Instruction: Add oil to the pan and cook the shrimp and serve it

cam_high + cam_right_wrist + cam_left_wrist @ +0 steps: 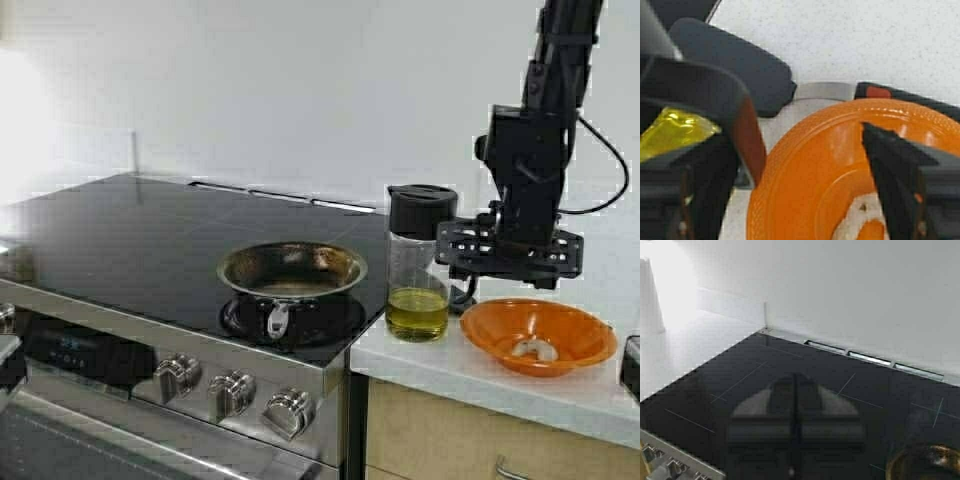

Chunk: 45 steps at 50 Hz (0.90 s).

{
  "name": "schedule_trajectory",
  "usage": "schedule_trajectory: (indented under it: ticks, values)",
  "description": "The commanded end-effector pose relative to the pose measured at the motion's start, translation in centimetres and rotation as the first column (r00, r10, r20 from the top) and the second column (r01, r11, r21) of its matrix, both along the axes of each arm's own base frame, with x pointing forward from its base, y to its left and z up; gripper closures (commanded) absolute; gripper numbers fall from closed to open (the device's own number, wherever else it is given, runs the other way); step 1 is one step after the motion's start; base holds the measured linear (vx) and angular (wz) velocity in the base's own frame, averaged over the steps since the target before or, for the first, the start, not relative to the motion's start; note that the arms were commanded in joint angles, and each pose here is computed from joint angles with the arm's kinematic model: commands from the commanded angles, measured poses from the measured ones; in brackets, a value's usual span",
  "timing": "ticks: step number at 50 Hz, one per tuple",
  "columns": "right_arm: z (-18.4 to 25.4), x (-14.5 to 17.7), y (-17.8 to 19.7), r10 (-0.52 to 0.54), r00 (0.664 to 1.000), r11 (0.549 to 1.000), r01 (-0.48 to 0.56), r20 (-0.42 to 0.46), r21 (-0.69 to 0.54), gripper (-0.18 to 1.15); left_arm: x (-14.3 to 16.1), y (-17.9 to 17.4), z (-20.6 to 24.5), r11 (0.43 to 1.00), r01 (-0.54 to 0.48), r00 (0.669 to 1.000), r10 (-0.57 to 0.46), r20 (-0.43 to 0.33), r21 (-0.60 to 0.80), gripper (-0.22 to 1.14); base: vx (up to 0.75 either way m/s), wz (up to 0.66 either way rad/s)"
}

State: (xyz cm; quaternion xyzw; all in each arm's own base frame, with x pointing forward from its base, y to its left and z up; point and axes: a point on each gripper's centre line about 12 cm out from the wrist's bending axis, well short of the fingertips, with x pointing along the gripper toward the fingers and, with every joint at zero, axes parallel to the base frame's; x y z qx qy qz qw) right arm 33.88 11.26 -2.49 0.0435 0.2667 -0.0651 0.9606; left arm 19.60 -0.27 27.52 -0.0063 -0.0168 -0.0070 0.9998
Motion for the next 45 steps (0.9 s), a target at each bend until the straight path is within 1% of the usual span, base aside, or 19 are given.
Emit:
schedule_trajectory:
  ticks: [1,19,24,27,29,40,45]
  values:
    - [0.6,1.3,0.2,0.014,0.999,1.0,-0.014,0.029,0.013,-0.03,0.2,0.0,0.3,1.0,0.0,1.0,0.0,0.006,-0.003,0.89,0.0,0.0]
    - [-0.4,2.7,0.7,0.021,0.999,1.0,-0.021,0.028,0.019,-0.03,0.2,0.0,0.2,1.0,0.0,1.0,0.0,0.005,-0.002,0.89,0.0,0.0]
    - [-0.2,3.2,1.0,0.021,0.999,0.999,-0.022,0.041,0.025,0.03,0.2,0.0,0.2,1.0,0.0,1.0,0.0,0.003,-0.002,0.89,0.0,0.0]
    - [-0.1,3.5,1.1,0.02,0.999,0.999,-0.022,0.048,0.029,0.12,0.2,0.0,0.2,1.0,0.0,1.0,0.0,0.001,-0.003,0.89,0.0,0.0]
    - [-0.2,3.6,1.2,0.02,0.998,0.999,-0.022,0.051,0.03,0.2,0.2,0.0,0.1,1.0,0.0,1.0,0.0,0.0,-0.003,0.89,0.0,0.0]
    - [-0.6,4.3,1.6,0.019,0.999,0.999,-0.021,0.044,0.046,0.76,0.2,0.0,0.2,1.0,0.0,1.0,0.0,0.001,-0.003,0.89,0.0,0.0]
    - [-0.6,4.5,2.0,0.024,0.999,0.998,-0.026,0.046,0.054,0.94,0.2,0.0,0.1,1.0,0.0,1.0,0.0,0.0,-0.003,0.89,0.0,0.0]
